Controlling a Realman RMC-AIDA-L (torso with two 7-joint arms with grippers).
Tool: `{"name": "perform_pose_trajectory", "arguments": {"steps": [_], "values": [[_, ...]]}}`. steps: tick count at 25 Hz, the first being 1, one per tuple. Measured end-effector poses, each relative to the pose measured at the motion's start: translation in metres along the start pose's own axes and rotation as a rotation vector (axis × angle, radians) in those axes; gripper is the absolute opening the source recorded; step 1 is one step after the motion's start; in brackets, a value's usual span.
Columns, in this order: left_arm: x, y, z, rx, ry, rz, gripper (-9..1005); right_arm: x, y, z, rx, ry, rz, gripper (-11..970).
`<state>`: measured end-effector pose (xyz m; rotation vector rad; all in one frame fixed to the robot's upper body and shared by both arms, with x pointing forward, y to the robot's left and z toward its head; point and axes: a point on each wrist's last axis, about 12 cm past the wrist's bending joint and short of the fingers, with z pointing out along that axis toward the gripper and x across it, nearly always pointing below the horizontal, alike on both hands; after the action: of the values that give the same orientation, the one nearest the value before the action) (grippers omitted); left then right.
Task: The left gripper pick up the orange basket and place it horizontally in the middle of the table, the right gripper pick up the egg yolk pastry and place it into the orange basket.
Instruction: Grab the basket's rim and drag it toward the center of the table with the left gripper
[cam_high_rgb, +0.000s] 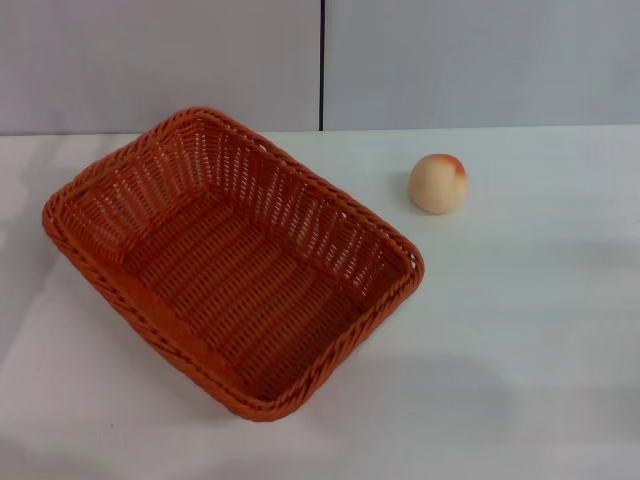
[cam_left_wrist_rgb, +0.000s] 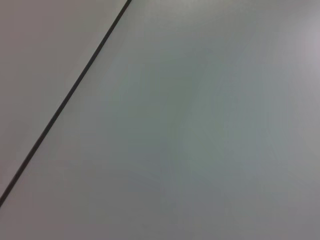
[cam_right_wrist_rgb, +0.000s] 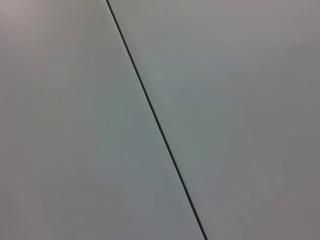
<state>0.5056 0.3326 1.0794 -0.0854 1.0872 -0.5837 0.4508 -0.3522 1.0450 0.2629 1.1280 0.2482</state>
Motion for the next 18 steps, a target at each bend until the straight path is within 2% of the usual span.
{"name": "perform_pose_trajectory", "arguments": {"steps": [18], "values": [[0.0003, 0.0013, -0.0028, -0.005, 0.014, 0.004, 690, 0.0043, -0.0004, 0.0012, 0.006, 0.033, 0.004, 593]]}}
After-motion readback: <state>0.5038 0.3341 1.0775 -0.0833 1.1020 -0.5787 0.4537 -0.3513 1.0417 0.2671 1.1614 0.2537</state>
